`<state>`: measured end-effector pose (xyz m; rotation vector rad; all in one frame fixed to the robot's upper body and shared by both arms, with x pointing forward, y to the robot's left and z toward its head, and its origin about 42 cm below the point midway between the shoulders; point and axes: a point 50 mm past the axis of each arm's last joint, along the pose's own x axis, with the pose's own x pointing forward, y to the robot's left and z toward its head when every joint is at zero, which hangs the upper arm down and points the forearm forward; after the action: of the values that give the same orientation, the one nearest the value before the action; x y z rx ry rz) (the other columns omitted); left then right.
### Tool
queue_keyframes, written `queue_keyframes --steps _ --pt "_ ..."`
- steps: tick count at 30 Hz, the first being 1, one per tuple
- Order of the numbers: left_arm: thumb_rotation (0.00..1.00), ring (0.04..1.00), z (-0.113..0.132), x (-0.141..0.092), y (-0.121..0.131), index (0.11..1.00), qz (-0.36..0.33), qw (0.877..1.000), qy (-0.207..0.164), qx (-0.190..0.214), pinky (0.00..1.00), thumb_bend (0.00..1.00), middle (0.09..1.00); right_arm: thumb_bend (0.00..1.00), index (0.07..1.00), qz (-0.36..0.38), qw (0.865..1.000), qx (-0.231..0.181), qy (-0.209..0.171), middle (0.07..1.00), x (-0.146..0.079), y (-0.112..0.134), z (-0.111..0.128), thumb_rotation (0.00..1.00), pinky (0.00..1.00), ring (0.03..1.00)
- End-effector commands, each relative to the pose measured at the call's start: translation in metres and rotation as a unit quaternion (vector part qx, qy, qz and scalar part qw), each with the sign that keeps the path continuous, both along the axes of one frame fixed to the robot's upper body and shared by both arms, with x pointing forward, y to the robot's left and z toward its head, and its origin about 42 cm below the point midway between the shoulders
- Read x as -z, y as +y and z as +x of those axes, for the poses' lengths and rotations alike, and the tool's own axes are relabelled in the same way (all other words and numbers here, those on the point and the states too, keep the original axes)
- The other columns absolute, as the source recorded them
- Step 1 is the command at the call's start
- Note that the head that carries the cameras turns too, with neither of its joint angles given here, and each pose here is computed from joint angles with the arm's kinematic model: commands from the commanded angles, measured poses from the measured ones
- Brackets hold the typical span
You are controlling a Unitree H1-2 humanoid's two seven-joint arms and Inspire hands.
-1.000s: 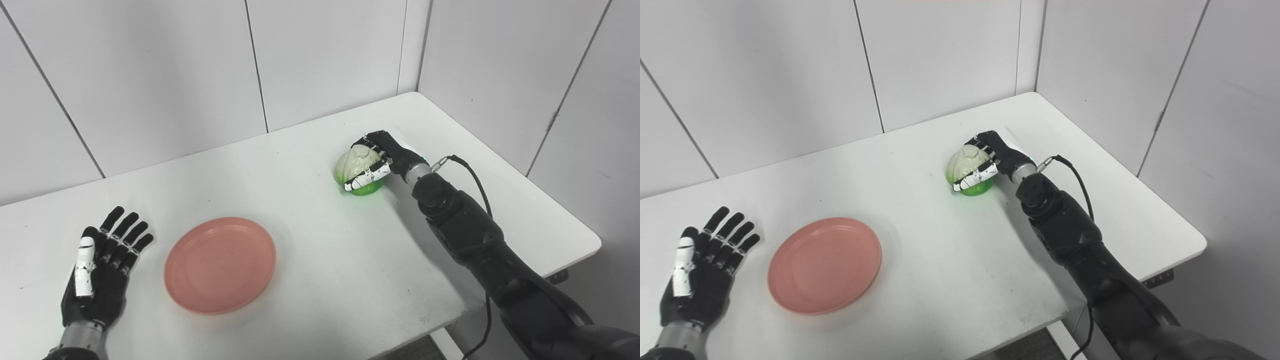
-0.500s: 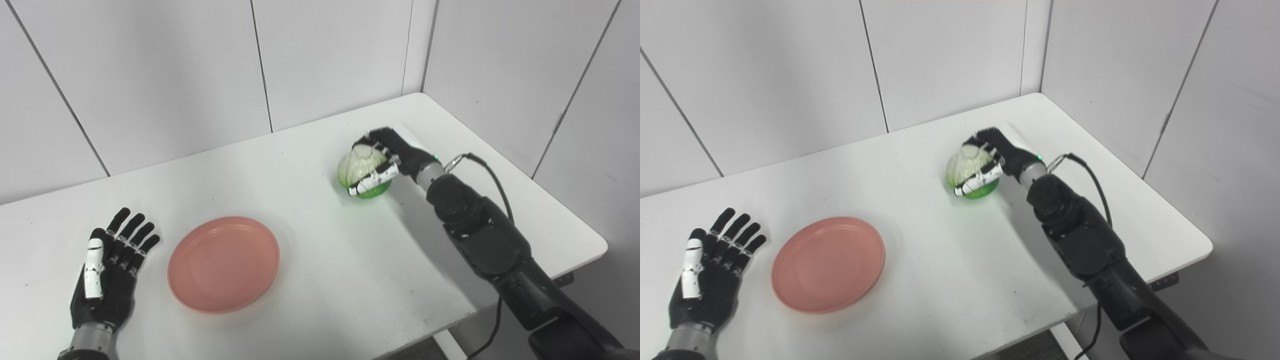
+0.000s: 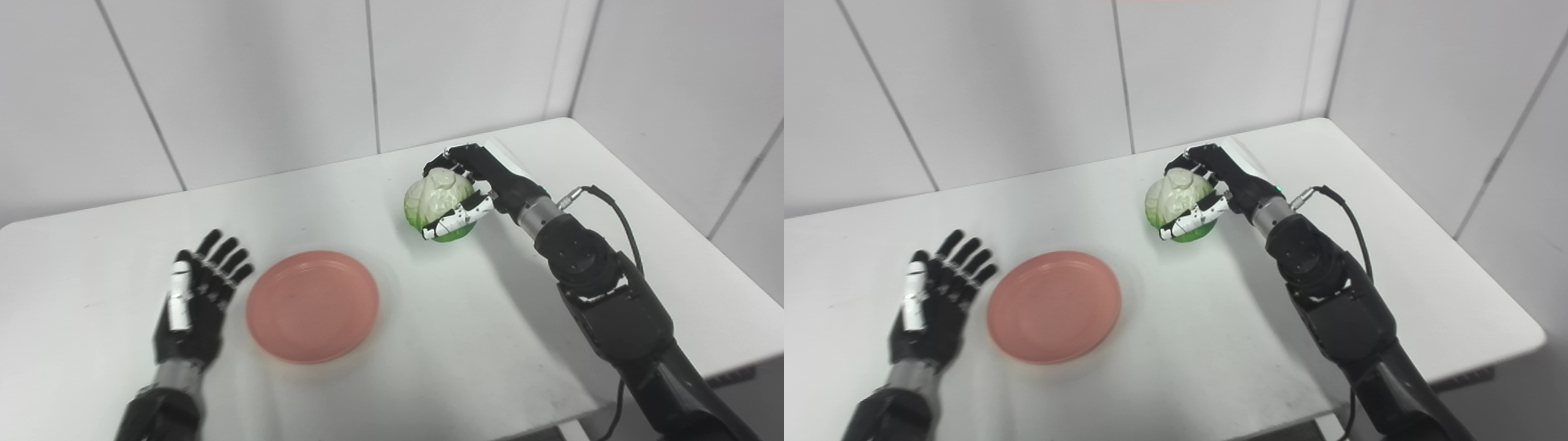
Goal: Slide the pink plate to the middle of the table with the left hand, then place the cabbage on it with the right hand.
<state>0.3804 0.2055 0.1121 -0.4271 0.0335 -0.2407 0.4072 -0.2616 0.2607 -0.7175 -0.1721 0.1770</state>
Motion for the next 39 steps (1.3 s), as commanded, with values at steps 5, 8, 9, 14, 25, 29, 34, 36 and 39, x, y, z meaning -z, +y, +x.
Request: queue_keyframes --steps 5,8,9,14,25,29,34,36,39 --pt "0.99 0.854 -0.012 0.015 -0.027 0.851 0.012 0.998 0.061 0.0 0.84 0.4 0.862 0.53 0.511 0.013 0.998 -0.06 -0.029 0.46 -0.016 0.049 0.016 0.0 0.35 0.42" --pt "1.0 0.865 -0.011 0.014 -0.036 0.859 0.012 0.998 0.063 0.001 0.86 0.39 0.87 0.53 0.511 0.017 0.996 -0.087 -0.024 0.46 -0.008 0.073 0.018 0.0 0.35 0.415" --pt "1.0 0.87 -0.01 0.014 -0.039 0.862 0.011 0.998 0.064 0.003 0.87 0.39 0.874 0.53 0.512 0.014 0.995 -0.091 -0.024 0.46 -0.005 0.077 0.018 0.0 0.34 0.412" --pt "1.0 0.872 -0.008 0.014 -0.051 0.859 0.015 0.998 0.068 -0.003 0.88 0.38 0.874 0.53 0.508 0.026 0.992 -0.127 -0.002 0.465 0.018 0.105 0.022 0.0 0.38 0.428" --pt "1.0 0.865 -0.004 0.014 -0.061 0.855 0.013 0.997 0.072 -0.01 0.87 0.37 0.869 0.53 0.499 0.017 0.989 -0.149 0.015 0.471 0.045 0.135 0.024 0.0 0.39 0.429" --pt "1.0 0.856 -0.004 0.015 -0.061 0.846 0.014 0.997 0.073 -0.011 0.86 0.38 0.862 0.53 0.504 0.01 0.987 -0.158 0.008 0.466 0.051 0.141 0.024 0.0 0.4 0.434" --pt "1.0 0.859 -0.004 0.015 -0.061 0.846 0.01 0.997 0.073 -0.011 0.86 0.38 0.862 0.53 0.515 -0.004 0.986 -0.165 0.0 0.453 0.059 0.145 0.025 0.0 0.38 0.423" --pt "1.0 0.86 -0.004 0.015 -0.06 0.847 0.013 0.997 0.072 -0.01 0.86 0.38 0.863 0.53 0.517 -0.007 0.986 -0.168 -0.001 0.453 0.061 0.145 0.026 0.0 0.38 0.421" --pt "1.0 0.864 -0.004 0.014 -0.059 0.851 0.014 0.997 0.069 -0.008 0.86 0.37 0.866 0.53 0.52 -0.019 0.985 -0.17 -0.007 0.45 0.065 0.146 0.026 0.0 0.35 0.398"
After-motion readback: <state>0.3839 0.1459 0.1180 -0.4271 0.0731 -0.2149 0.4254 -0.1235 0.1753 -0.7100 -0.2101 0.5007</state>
